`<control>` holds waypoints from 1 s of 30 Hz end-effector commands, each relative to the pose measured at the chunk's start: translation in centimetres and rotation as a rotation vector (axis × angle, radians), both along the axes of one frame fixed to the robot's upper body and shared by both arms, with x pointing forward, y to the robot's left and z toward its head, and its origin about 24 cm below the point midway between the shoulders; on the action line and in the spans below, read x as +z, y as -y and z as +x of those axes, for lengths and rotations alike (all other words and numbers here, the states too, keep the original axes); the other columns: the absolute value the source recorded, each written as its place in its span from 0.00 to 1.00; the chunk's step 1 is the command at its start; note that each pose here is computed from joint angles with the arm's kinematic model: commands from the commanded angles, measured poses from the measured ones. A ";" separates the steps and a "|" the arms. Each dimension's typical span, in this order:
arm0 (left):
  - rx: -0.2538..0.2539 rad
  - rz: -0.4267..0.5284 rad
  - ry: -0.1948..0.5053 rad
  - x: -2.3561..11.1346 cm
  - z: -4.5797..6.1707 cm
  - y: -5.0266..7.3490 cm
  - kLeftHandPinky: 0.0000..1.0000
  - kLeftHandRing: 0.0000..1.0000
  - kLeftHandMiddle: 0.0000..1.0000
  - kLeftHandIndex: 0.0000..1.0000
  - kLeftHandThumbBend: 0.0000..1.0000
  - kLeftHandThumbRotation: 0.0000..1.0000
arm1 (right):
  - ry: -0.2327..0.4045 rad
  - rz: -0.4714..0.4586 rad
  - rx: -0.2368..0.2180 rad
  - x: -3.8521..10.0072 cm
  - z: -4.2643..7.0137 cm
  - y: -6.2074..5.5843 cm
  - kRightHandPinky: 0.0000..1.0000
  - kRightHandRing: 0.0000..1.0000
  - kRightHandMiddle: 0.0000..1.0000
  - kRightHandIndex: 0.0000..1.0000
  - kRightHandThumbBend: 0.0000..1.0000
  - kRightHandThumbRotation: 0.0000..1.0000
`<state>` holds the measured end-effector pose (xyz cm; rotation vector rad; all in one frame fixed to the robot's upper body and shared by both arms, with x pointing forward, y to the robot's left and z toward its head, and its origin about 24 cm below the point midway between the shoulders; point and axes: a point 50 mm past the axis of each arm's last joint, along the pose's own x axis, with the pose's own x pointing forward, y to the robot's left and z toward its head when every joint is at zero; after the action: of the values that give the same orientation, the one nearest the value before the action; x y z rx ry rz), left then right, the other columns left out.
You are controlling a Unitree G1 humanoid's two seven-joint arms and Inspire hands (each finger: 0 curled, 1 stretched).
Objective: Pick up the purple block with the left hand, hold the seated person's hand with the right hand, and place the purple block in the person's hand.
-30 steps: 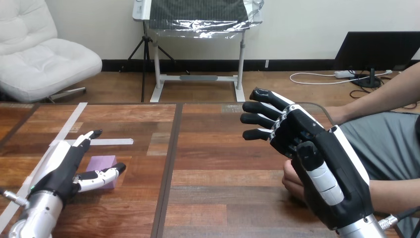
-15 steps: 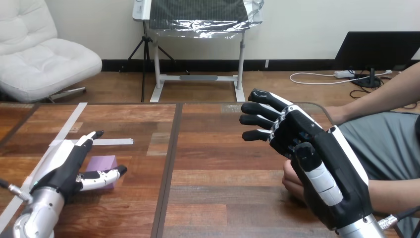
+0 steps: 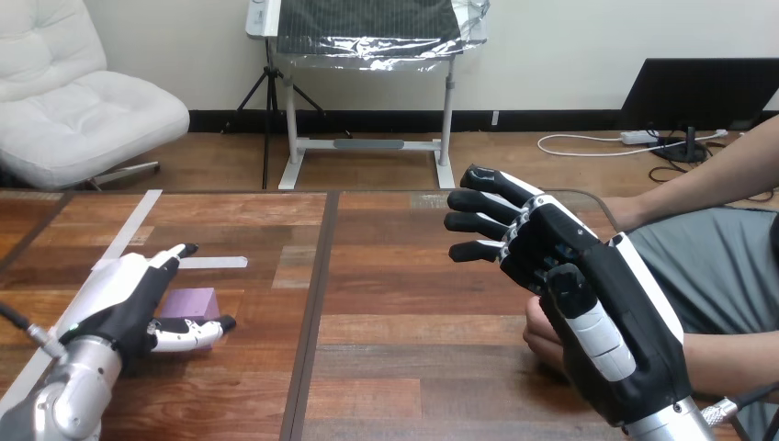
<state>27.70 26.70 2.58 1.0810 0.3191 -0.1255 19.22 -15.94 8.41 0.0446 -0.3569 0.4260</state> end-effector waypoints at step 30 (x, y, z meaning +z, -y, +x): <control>-0.123 0.167 0.005 3.2 3.6 0.6 0.90 0.86 0.86 0.86 0.78 0.23 | 0.097 0.015 0.010 1.6 0.8 -0.1 0.71 0.80 0.81 0.84 0.94 0.78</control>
<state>29.27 26.13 2.89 1.2076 0.3487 -0.2351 19.21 -15.96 8.43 0.0438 -0.3592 0.4275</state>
